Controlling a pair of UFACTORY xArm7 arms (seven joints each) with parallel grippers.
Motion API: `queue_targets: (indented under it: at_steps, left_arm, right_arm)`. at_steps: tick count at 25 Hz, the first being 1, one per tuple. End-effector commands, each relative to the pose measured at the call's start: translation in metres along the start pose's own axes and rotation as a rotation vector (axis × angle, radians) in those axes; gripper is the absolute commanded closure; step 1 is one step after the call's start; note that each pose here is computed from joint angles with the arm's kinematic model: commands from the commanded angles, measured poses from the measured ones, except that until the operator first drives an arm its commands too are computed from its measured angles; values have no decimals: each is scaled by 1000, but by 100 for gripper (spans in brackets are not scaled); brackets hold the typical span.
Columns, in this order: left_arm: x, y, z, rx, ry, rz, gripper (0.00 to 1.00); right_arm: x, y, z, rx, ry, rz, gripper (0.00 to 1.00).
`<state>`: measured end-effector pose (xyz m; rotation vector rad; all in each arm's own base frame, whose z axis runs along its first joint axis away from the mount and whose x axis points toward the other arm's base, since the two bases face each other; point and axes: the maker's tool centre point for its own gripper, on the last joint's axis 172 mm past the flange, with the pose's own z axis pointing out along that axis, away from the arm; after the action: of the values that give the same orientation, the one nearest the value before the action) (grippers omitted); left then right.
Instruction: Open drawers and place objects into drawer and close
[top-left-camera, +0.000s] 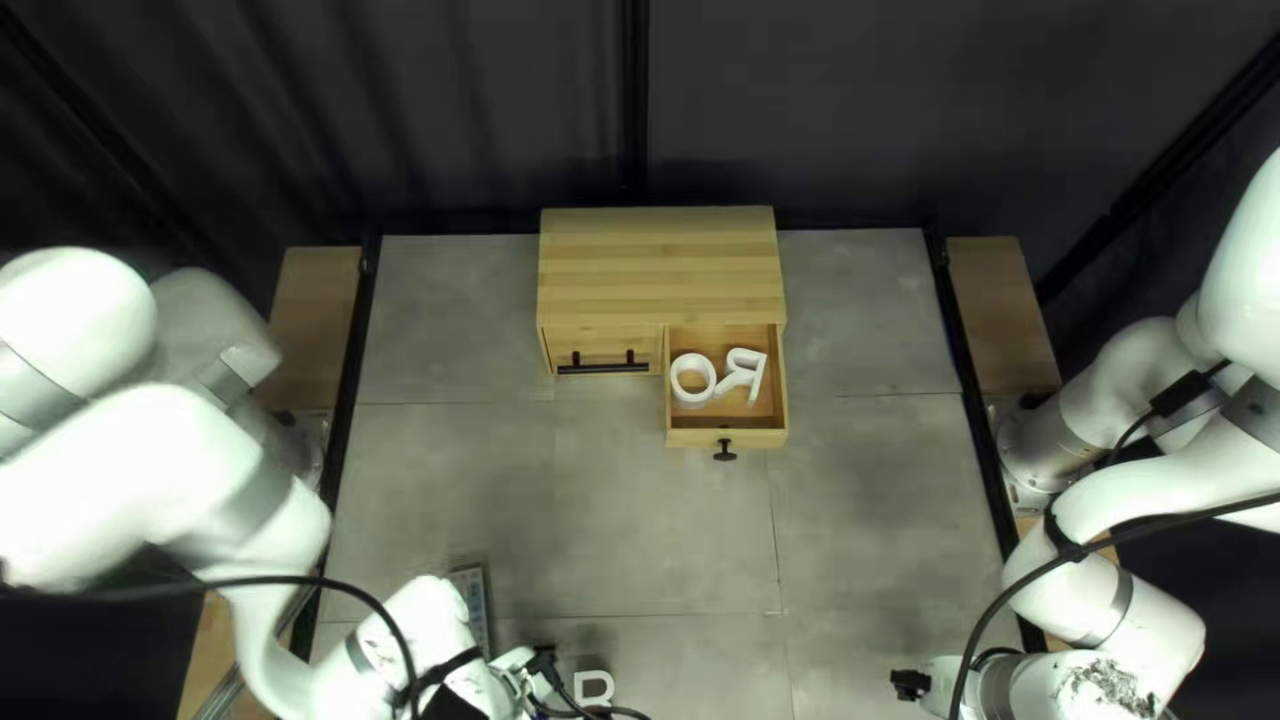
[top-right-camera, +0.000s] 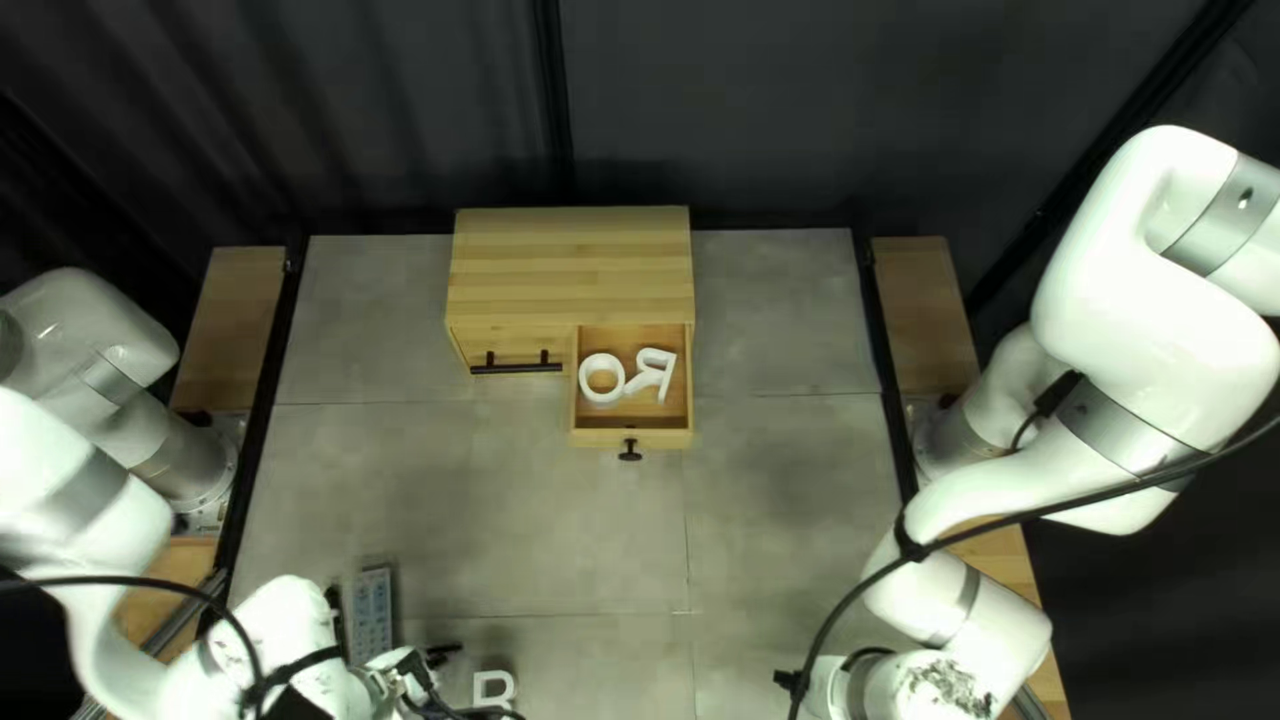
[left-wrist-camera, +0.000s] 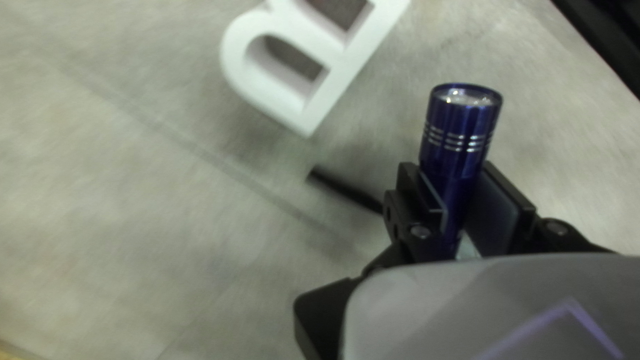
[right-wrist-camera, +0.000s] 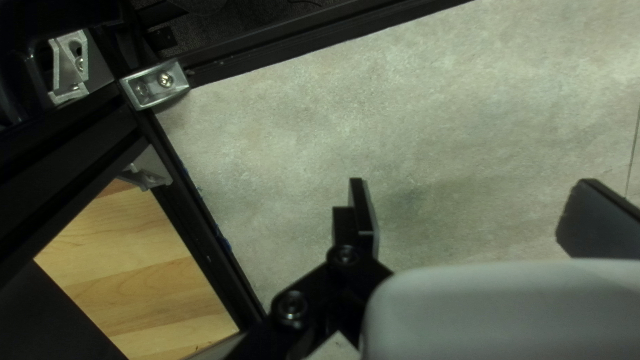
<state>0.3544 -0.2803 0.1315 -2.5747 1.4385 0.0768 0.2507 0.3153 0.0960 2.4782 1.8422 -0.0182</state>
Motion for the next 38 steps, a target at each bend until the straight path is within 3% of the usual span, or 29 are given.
queue_targets:
  at_steps: [1, 6, 12, 15, 32, 38]
  left_arm:
    - [-26, -31, -43, 13, -69, 238, 100]
    - [-61, -84, -55, 73, -73, 450, 100]
    - [-78, -148, -45, 107, -91, 630, 100]
    - [-88, -161, -44, 84, -104, 613, 100]
    - [-92, -166, -50, 70, -92, 598, 100]
    - [-99, -201, -64, 133, -111, 673, 100]
  right_arm:
    - [0, 0, 0, 0, 0, 0, 0]
    - [0, 0, 0, 0, 0, 0, 0]
    - [0, 0, 0, 0, 0, 0, 0]
    - [0, 0, 0, 0, 0, 0, 0]
    - [0, 0, 0, 0, 0, 0, 0]
    - [0, 0, 0, 0, 0, 0, 0]
